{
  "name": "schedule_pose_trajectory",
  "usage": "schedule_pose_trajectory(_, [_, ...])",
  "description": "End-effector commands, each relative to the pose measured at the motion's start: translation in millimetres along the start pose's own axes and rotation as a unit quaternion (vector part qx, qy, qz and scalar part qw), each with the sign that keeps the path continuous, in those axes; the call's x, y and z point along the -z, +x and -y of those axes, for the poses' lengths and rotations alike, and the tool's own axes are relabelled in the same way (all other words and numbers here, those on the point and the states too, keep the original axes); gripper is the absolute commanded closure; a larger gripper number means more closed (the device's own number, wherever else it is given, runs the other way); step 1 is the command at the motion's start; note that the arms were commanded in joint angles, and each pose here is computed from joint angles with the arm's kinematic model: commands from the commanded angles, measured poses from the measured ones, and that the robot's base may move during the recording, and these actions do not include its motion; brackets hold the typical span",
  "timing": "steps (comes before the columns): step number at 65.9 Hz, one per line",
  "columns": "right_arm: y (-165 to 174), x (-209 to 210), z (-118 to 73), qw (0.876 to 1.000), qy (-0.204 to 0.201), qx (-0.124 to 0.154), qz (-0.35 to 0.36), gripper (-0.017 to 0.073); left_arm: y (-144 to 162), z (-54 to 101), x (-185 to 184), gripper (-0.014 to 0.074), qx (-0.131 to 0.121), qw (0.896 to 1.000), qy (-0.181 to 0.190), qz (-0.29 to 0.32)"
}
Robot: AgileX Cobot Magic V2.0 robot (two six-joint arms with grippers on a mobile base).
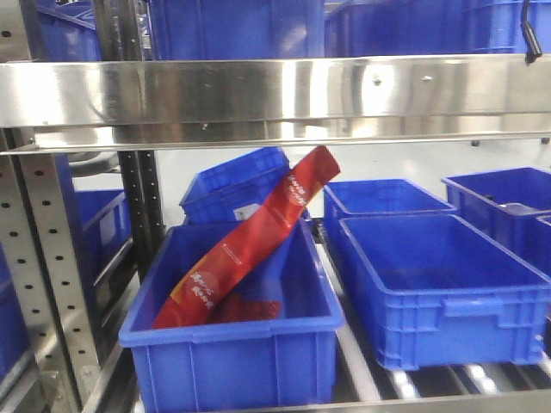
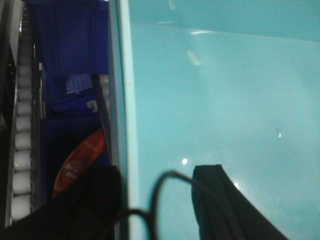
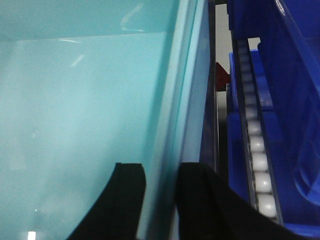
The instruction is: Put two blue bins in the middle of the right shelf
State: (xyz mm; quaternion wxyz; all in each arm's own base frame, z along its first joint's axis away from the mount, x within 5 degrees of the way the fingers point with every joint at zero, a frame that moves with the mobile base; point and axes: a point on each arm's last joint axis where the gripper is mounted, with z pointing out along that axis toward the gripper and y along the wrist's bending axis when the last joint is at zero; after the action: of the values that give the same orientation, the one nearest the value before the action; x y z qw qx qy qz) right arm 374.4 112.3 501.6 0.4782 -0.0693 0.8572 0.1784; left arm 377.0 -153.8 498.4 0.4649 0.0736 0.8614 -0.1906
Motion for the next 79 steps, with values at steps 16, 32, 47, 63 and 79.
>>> schedule_pose_trajectory(16, [-21.4,13.3,-5.4,0.994,-0.019,-0.006,0.107,0.0713,-7.9,21.0,23.0,0.0704,-0.002,0.997,0.072,0.036])
schedule_pose_trajectory(32, [-21.4,13.3,-5.4,0.994,-0.019,-0.006,0.107,0.0713,-7.9,21.0,23.0,0.0704,-0.002,0.997,0.072,0.036])
schedule_pose_trajectory(47, [-21.4,13.3,-5.4,0.994,-0.019,-0.006,0.107,0.0713,-7.9,21.0,23.0,0.0704,-0.002,0.997,0.072,0.036])
schedule_pose_trajectory(63, [-21.4,13.3,-5.4,0.994,-0.019,-0.006,0.107,0.0713,-7.9,21.0,23.0,0.0704,-0.002,0.997,0.072,0.036])
schedule_pose_trajectory(79, [-21.4,13.3,-5.4,0.994,-0.019,-0.006,0.107,0.0713,-7.9,21.0,23.0,0.0704,-0.002,0.997,0.072,0.036])
